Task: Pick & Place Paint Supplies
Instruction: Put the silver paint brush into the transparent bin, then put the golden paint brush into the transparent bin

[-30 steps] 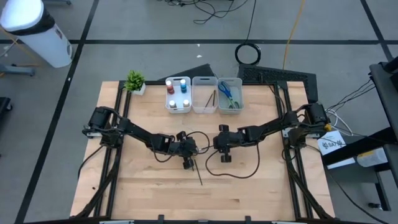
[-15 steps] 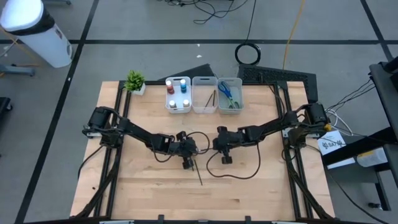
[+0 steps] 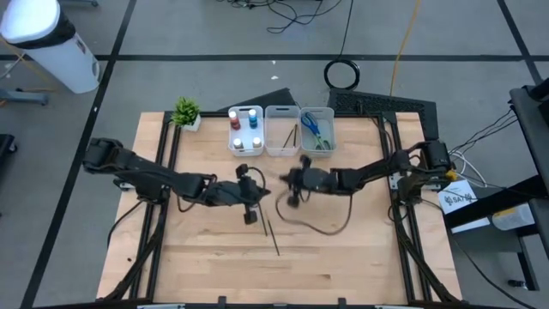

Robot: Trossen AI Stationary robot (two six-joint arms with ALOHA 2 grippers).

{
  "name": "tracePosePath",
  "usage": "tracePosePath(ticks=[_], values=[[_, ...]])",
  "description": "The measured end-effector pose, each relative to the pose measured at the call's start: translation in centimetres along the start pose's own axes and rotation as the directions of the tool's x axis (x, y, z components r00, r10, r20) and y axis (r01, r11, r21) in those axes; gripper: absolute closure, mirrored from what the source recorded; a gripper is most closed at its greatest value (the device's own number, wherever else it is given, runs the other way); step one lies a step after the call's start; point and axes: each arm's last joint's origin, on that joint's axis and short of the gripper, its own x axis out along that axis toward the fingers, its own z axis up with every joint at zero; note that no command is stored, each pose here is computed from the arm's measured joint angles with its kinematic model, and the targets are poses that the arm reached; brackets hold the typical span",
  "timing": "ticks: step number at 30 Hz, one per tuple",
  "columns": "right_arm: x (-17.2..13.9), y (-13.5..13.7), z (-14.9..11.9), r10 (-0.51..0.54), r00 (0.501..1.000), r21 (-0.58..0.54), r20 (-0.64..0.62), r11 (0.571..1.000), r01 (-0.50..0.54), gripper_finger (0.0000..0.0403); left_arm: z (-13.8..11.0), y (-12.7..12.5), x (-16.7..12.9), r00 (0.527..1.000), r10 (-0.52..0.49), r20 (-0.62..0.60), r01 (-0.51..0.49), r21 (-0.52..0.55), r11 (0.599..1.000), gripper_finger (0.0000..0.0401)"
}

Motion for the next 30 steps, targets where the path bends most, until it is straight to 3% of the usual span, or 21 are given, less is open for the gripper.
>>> tracePosePath(ticks=[4,9,14,20,30], values=[[0.6,-3.6,0.7,-0.257,0.965,0.13,0.054,0.96,0.248,0.04,0.6,0.4,-0.9,0.998,0.054,0.025,-0.054,-0.012,0.998,0.038],[1.2,-8.7,1.0,-0.358,0.931,0.263,0.066,0.907,0.33,0.04,0.5,0.6,-0.8,0.996,0.083,0.013,-0.083,-0.008,0.996,0.038],[1.3,-12.3,0.9,-0.35,0.935,0.337,0.065,0.889,0.309,0.04,0.3,1.2,-0.6,0.994,0.108,-0.008,-0.108,-0.007,0.994,0.038],[1.2,-13.4,0.8,-0.368,0.928,0.349,0.059,0.878,0.326,0.0393,0.3,1.6,-0.5,0.993,0.121,-0.016,-0.121,-0.035,0.992,0.038],[1.2,-13.3,0.9,-0.367,0.927,0.379,0.074,0.87,0.314,0.0269,0.2,1.7,-0.4,0.992,0.124,-0.02,-0.125,-0.059,0.99,0.038]])
